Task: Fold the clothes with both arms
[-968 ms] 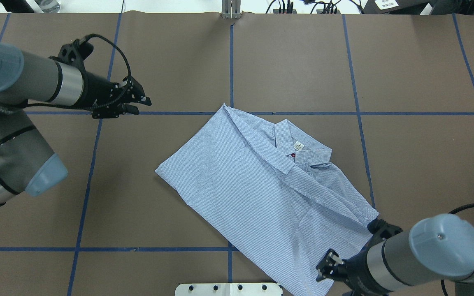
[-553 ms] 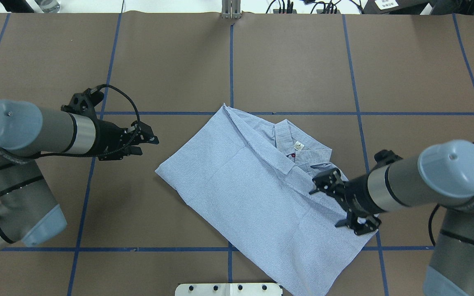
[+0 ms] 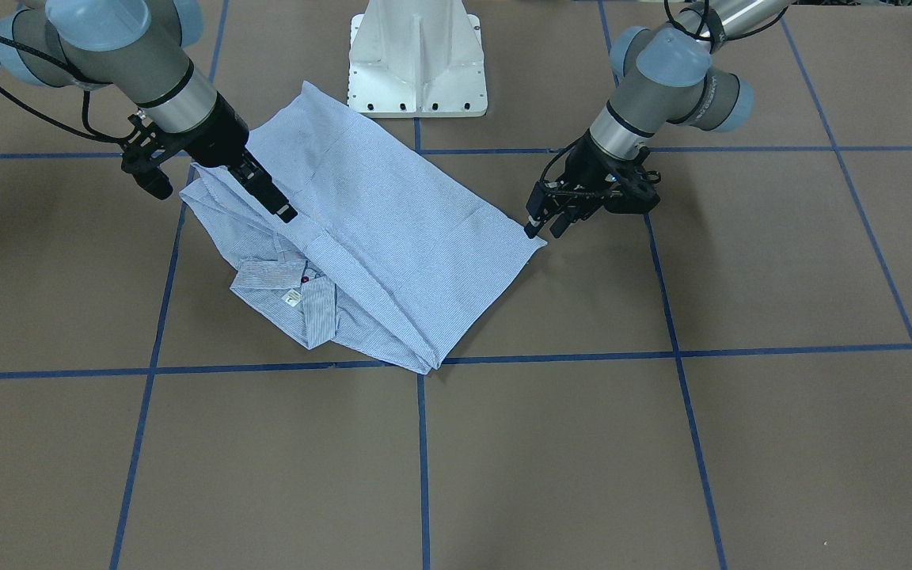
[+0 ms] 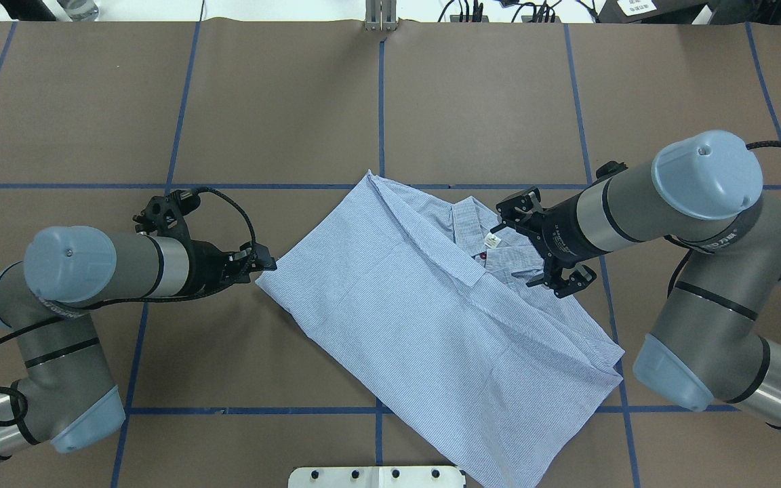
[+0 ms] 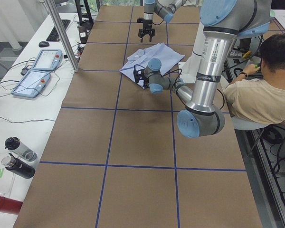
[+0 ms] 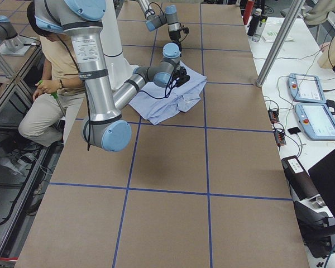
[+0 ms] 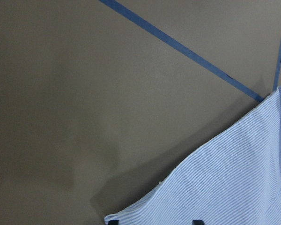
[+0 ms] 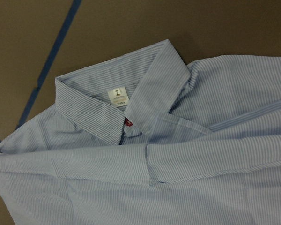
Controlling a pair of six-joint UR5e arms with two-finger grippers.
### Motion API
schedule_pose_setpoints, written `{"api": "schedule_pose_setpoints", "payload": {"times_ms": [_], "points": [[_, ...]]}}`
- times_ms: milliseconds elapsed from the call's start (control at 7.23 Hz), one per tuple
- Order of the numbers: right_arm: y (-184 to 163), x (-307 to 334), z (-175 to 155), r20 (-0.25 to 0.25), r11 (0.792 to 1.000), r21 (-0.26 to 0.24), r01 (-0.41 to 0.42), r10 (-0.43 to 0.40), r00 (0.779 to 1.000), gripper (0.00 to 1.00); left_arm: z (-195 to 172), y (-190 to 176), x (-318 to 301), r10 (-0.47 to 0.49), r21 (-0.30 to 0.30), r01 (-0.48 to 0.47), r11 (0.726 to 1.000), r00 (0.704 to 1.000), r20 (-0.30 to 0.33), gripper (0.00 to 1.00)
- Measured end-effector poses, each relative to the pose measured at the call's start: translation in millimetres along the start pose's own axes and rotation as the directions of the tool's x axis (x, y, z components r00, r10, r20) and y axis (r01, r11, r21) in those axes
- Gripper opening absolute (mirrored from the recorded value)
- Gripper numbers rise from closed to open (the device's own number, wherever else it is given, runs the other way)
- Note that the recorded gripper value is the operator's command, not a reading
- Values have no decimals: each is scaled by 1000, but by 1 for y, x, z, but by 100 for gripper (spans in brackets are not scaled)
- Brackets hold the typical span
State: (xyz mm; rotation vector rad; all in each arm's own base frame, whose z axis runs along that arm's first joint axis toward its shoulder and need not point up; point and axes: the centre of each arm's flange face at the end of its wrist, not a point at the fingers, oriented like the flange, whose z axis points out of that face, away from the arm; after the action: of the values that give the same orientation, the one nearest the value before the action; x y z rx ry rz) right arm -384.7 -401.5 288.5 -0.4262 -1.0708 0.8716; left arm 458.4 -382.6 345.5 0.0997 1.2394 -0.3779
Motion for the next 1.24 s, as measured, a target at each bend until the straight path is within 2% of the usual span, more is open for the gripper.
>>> {"api": "schedule_pose_setpoints", "payload": {"times_ms": [415,968,1106,1244], "points": [[-2,-2,2,-1,1000,2,2,-2,1000,100,17,16,-7,38,38,-39,999,999,21,61],[2,-6,-1,5,1000,-9,10,-10,1000,100,33,15,-14,38,80,-41,996,998,44,60],[3,-7,-2,6,1000,-13,11,-11,1000,100,36,15,-15,38,81,-42,996,998,48,52],[3,-7,-2,6,1000,-14,10,-10,1000,100,38,15,-13,38,81,-42,996,998,47,30]]}}
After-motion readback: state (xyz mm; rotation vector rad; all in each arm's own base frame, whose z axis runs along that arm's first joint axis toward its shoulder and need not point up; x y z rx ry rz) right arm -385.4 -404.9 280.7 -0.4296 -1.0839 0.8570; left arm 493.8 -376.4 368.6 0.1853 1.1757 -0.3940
